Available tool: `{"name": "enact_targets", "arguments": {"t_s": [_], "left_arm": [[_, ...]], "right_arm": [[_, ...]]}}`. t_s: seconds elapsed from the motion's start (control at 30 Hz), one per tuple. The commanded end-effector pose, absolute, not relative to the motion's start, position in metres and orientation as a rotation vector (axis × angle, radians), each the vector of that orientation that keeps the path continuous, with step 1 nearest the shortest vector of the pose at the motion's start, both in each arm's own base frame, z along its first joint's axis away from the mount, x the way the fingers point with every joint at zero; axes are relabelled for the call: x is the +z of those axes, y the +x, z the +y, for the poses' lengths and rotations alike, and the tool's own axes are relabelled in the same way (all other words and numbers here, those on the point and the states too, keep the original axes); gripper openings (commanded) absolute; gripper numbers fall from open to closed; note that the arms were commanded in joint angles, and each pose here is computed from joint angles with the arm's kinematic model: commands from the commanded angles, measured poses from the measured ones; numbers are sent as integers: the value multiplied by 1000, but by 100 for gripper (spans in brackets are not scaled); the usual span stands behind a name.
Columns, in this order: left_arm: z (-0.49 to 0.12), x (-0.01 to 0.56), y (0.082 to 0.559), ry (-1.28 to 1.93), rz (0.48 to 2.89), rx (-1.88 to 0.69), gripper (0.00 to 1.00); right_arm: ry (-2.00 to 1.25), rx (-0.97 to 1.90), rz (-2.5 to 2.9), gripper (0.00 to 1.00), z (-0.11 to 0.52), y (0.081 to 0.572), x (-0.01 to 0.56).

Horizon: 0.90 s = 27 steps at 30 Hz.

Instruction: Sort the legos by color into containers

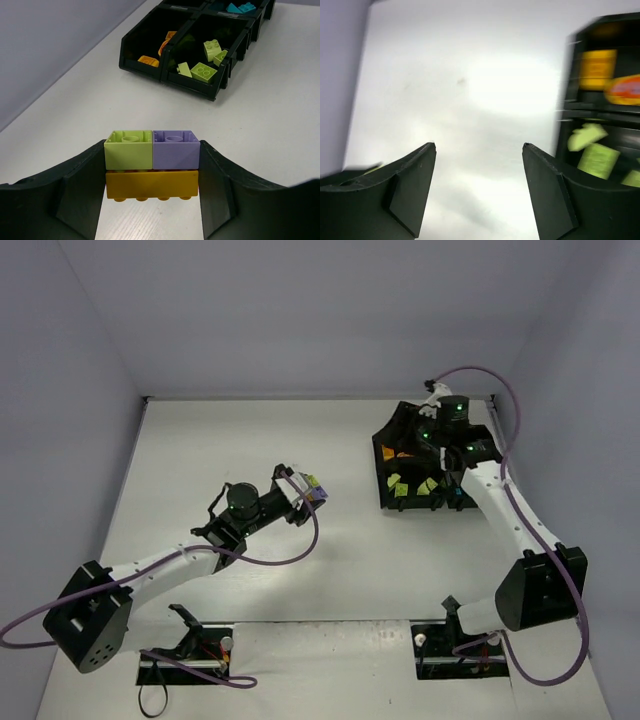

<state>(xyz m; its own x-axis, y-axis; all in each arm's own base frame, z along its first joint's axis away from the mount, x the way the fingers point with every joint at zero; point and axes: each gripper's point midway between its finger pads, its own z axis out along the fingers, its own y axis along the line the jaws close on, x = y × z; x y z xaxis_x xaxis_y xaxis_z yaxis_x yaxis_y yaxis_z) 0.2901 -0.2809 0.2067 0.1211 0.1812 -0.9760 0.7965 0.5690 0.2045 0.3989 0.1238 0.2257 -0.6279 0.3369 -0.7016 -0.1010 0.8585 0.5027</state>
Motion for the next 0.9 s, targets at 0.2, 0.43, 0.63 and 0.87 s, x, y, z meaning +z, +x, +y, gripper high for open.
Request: {"name": "enact_targets", "arguments": {"t_s": [0.2, 0.43, 0.63, 0.87], "left_arm": [[-295, 291, 308, 893, 1163, -501, 0], [-299, 291, 311, 912, 1156, -495, 0], [-301, 293, 313, 915, 1153, -490, 0], [-302, 298, 315, 910, 1145, -488, 0]], "right_arm": [[-269, 1101, 2066, 67, 246, 344, 283], [-378, 1195, 2069, 67, 270, 325, 283], [-449, 1251, 2088, 67, 285, 316, 275], [-484, 1249, 2136, 65, 296, 309, 254]]}}
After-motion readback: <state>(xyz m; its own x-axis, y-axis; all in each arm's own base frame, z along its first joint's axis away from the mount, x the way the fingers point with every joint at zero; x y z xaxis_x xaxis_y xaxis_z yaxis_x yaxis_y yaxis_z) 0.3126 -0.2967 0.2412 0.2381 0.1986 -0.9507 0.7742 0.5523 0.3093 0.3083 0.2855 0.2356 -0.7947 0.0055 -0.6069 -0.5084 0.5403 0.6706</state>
